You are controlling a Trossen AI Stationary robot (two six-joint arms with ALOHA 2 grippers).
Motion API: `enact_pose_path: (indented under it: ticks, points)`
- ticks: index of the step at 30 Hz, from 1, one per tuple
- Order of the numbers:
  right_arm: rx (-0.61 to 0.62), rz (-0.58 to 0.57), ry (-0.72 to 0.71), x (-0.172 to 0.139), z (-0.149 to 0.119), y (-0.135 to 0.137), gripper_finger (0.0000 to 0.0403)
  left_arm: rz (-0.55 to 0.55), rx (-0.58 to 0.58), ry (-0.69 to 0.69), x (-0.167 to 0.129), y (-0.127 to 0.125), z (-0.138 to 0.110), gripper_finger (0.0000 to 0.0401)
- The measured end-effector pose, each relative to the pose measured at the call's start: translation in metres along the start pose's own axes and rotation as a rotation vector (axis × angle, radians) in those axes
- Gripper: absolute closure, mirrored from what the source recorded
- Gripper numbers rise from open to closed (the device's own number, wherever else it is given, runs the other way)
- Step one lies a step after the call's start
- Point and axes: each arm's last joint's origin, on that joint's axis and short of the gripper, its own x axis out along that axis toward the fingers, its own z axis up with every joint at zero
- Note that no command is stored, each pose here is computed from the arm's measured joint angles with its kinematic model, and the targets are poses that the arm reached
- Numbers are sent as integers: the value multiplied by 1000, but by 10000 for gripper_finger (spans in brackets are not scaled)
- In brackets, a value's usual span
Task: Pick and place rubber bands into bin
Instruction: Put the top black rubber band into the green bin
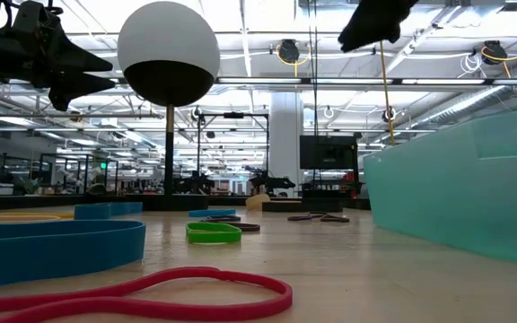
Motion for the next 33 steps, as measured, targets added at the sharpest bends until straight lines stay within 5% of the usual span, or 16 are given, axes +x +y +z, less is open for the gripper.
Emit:
enact_pose_path:
  ticks: [9, 13, 20, 33]
  points:
    - [49, -243, 234, 18, 33, -70, 248, 0, 1, 1, 0, 0, 0, 189]
    - [102, -242, 334, 38, 38, -99, 248, 0, 3, 3, 0, 0, 0, 189]
    - [164, -232, 533, 90, 17, -133, 248, 4, 5, 19, 0, 0, -2, 189]
    - [202, -155, 832, 165, -30, -151, 248, 4, -14, 28, 0, 1, -3, 189]
